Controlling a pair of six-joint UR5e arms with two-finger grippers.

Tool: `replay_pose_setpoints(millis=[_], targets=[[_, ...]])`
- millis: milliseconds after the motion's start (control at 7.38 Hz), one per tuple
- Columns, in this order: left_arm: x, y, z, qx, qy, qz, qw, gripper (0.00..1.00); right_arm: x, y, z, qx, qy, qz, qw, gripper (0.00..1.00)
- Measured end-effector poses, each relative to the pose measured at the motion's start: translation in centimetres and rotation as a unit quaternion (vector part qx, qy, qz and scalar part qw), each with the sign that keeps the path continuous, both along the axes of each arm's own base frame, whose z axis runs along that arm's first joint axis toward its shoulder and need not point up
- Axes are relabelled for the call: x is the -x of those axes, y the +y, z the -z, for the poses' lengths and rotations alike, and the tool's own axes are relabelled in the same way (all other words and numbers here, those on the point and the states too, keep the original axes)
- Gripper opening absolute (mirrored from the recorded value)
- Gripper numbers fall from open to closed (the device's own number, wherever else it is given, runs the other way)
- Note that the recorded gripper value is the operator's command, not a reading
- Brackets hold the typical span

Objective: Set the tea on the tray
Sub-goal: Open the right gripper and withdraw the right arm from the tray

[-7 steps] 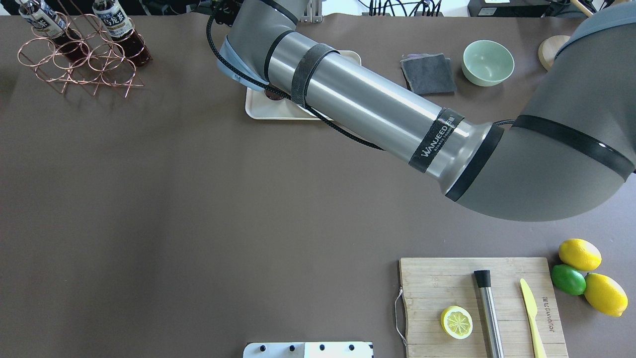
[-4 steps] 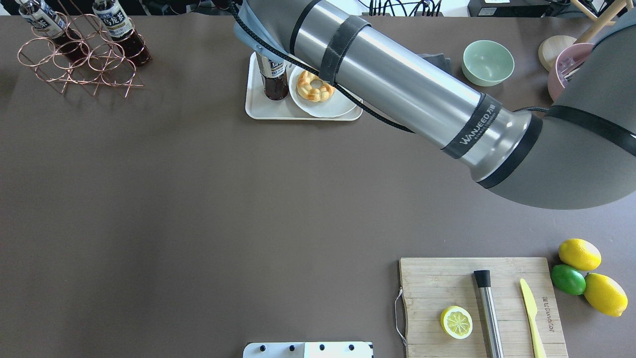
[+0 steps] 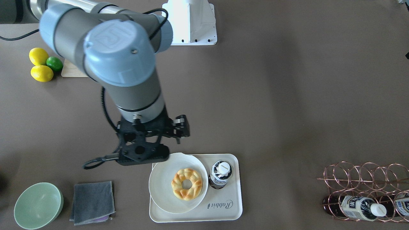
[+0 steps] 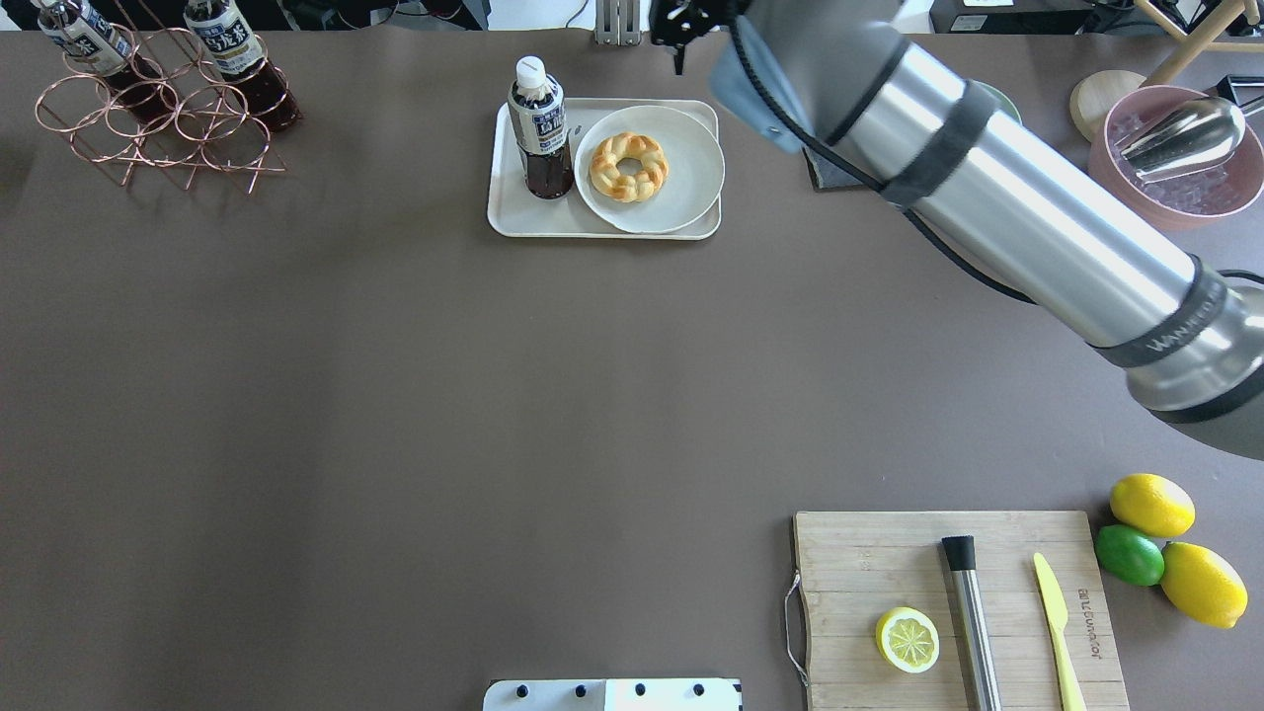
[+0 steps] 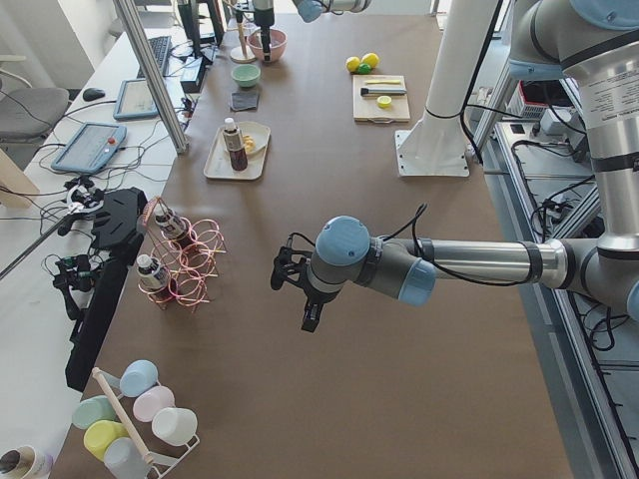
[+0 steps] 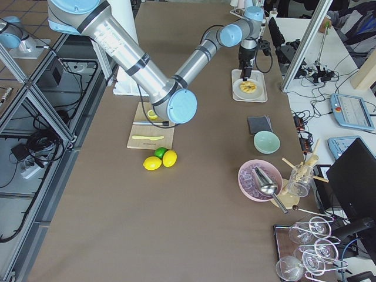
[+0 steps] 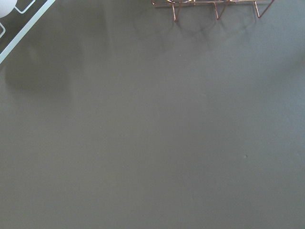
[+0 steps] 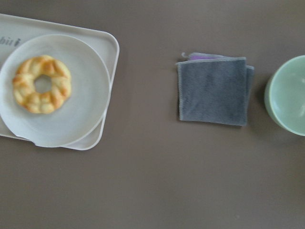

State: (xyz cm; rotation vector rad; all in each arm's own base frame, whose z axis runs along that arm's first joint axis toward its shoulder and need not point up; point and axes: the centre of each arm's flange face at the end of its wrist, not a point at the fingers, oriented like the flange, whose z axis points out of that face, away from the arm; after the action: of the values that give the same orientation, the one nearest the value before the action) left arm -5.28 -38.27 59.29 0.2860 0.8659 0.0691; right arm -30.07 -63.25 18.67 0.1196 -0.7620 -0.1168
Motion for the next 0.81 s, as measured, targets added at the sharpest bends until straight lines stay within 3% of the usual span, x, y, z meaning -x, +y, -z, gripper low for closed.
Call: replay_pose_setpoints(millis=[271, 542, 813], targets=[[0.0, 0.1, 0.0, 0.000, 0.000, 0.001, 1.0000, 0.96, -9.9, 2.2, -11.2, -0.024, 0.030, 0.043, 0.9983, 0.99], [-0.2, 0.4, -0.3, 0.010, 0.000, -0.003, 0.9999, 0.96, -19.7, 4.2, -21.9, -0.026, 0.036, 0.088, 0.9951, 0.99], [-0.2, 0.5, -0.4, 0.038, -0.003, -0.005, 0.9993, 0.96, -28.2, 7.7, -30.8, -0.015, 0.041, 0.104, 0.9937, 0.99]])
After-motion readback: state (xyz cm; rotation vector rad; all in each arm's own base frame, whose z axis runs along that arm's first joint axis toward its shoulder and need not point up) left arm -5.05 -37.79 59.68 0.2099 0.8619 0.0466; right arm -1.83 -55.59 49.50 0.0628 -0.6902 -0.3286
